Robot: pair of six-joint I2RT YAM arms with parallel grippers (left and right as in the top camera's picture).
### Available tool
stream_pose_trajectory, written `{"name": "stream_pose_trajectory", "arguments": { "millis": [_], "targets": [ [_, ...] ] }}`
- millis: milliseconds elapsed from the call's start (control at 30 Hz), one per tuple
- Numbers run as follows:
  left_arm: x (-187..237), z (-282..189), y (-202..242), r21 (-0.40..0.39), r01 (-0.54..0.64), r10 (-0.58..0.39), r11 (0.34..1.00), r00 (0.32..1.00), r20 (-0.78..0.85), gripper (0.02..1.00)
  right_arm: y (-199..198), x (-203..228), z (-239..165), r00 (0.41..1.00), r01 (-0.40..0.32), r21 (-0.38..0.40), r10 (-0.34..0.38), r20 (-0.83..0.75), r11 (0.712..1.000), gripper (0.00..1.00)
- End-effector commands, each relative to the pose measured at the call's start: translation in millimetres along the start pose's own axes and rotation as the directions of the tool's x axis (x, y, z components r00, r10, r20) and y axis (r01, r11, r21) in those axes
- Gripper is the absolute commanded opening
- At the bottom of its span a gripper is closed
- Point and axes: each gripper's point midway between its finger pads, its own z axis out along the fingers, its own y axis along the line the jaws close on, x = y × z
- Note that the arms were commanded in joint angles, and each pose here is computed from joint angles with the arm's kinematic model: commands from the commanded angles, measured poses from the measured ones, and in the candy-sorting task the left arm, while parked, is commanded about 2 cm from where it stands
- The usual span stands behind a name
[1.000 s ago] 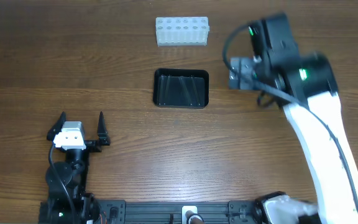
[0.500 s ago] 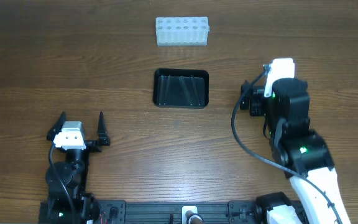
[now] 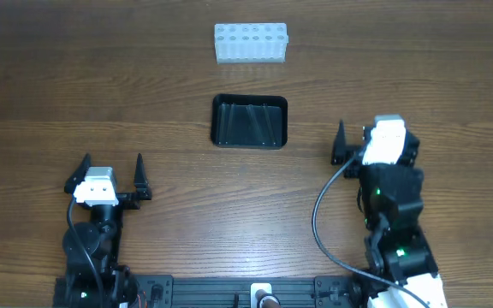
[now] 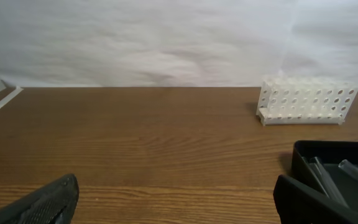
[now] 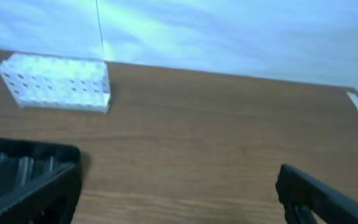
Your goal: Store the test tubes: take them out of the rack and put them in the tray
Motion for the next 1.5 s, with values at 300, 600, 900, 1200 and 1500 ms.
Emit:
{"name": "stream_pose_trajectory", "arguments": {
  "millis": [300, 600, 900, 1200, 1500],
  "targets": [
    [0.7, -0.1, -0.2, 0.004, -0.014, 0.014, 1.0, 1.0, 0.002, 0.998, -15.9, 56.7, -3.4, 0.998, -0.022, 0.072, 0.017, 0.057, 0.997, 0.991],
    [0.5, -0.1, -0.2, 0.004, -0.014, 0.014, 1.0, 1.0, 0.003, 0.998, -24.9, 86.3, -12.9, 0.999, -0.028, 0.105, 0.023, 0.045, 0.994, 0.993],
    [0.7, -0.1, -0.2, 0.004, -0.014, 0.014, 1.0, 1.0, 0.002, 0.998, -38.6, 102.9, -23.5, 1.0, -0.028, 0.155, 0.029, -0.008, 0.988, 0.991],
    [0.7, -0.1, -0.2, 0.004, -0.014, 0.014, 1.0, 1.0, 0.002, 0.998, -40.8, 87.3, -28.4, 0.997, -0.045, 0.16, 0.035, 0.064, 0.986, 0.993],
    [0.7, -0.1, -0.2, 0.004, -0.014, 0.014, 1.0, 1.0, 0.002, 0.998, -44.5, 65.6, -37.6, 0.985, -0.071, 0.167, 0.043, 0.167, 0.983, 0.993]
  ]
}}
